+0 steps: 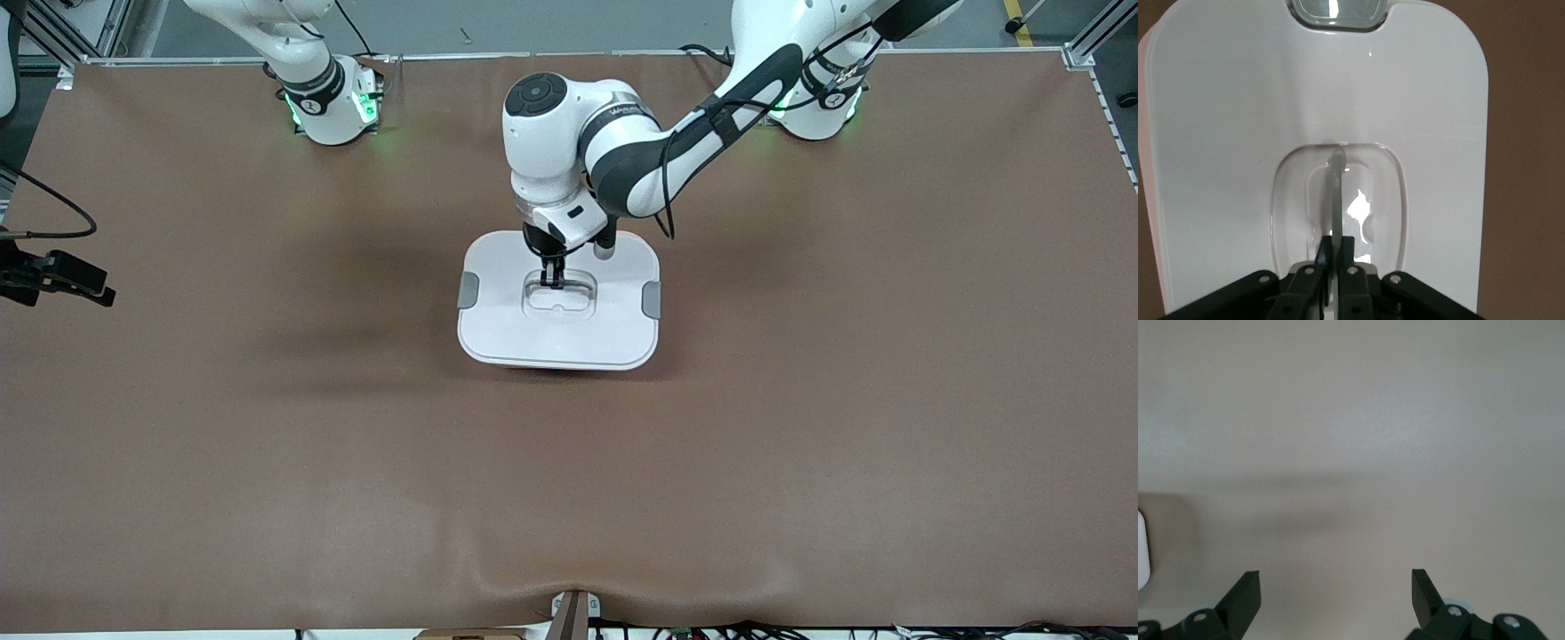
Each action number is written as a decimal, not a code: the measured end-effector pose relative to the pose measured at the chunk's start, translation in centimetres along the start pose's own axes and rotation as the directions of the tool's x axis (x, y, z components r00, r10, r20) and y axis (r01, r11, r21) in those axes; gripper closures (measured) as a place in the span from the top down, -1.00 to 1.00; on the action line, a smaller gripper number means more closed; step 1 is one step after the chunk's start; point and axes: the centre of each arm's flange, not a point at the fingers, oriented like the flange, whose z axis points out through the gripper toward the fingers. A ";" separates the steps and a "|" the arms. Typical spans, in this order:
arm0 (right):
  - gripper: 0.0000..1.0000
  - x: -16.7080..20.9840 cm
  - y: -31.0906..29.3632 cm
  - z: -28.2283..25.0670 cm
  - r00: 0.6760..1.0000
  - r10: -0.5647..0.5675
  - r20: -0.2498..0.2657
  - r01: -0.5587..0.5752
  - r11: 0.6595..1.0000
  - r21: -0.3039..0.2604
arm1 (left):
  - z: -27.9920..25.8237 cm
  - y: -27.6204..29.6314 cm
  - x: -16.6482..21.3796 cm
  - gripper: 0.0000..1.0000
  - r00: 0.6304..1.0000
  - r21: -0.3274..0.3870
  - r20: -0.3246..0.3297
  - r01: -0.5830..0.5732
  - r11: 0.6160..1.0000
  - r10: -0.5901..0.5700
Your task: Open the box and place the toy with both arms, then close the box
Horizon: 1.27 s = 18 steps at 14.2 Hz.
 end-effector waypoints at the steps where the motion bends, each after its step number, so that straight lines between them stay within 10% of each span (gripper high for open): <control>1: 1.00 0.0 0.0 -0.2 1.000 0.001 -0.004 -0.001 1.000 0.000 | 0.0 0.0 0.0 -0.87 1.000 0.001 0.000 0.000 1.000 0.000; 18: 1.00 0.1 0.1 -3.7 0.998 -0.011 -0.070 0.010 1.000 -0.008 | 0.3 -1.0 -0.5 -0.87 1.000 0.007 -0.007 -0.016 1.000 0.016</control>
